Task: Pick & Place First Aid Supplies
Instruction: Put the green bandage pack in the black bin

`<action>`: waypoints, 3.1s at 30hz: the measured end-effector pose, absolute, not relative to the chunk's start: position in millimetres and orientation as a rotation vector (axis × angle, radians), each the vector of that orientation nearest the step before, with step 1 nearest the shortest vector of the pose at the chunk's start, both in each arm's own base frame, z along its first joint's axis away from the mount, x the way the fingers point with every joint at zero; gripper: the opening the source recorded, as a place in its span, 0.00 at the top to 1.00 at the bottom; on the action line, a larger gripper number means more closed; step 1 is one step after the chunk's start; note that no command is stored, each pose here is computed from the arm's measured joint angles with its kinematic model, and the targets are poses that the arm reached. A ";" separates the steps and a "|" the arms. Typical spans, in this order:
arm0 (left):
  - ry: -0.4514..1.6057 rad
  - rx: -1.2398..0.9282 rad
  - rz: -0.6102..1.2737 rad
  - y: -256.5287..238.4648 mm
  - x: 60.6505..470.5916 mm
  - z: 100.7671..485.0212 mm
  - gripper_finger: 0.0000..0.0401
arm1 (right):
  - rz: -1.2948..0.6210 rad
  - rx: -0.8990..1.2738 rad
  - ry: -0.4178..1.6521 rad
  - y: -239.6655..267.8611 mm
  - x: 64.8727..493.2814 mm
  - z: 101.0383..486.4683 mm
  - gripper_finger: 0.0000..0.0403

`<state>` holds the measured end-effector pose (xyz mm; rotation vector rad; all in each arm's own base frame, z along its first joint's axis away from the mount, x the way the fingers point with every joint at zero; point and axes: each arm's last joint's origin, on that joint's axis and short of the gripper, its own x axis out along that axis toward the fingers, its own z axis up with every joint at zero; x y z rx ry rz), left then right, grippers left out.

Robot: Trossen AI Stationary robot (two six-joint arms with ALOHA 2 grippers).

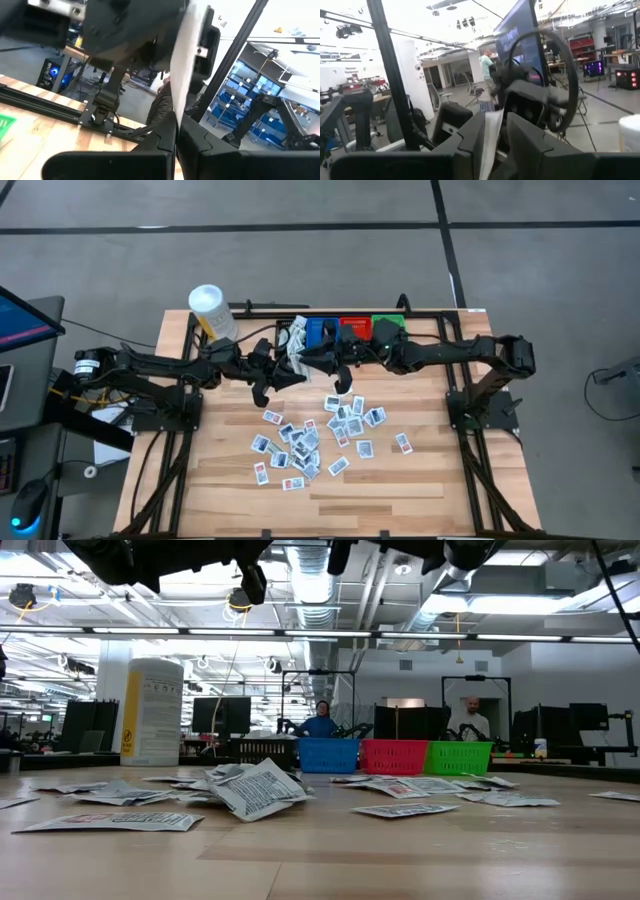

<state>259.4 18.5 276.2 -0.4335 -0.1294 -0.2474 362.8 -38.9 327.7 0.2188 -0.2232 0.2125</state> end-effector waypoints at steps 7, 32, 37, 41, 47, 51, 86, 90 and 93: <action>-0.128 -0.434 -0.247 18.6 259.4 276.0 0.98 | 0.206 0.170 -0.223 -37.5 347.4 345.6 0.87; -0.125 -0.427 -0.245 18.6 259.5 275.6 0.98 | 0.127 0.236 0.072 -19.0 344.6 324.7 0.39; -0.089 -0.403 -0.186 20.5 260.4 270.9 0.98 | 0.083 0.245 0.139 -23.3 343.8 317.8 0.38; 0.008 -0.385 -0.070 27.6 261.0 259.4 0.98 | 0.060 0.257 0.223 -27.5 342.1 309.6 0.38; 0.180 -0.408 0.110 46.2 256.7 239.7 0.98 | 0.030 0.279 0.375 -30.7 337.5 295.3 0.38; 0.265 -0.432 0.211 63.3 250.5 230.0 0.98 | 0.014 0.298 0.440 -30.9 335.0 289.4 0.38; 0.409 -0.622 0.590 157.9 238.4 161.5 0.97 | -0.051 0.281 0.460 -21.1 335.1 287.1 0.38; 0.396 -0.623 0.612 162.8 235.5 162.1 0.92 | -0.034 0.278 0.461 -15.3 335.4 287.1 0.38; 0.394 -0.623 0.609 164.8 234.2 162.2 0.85 | -0.022 0.275 0.462 -11.0 335.6 287.2 0.38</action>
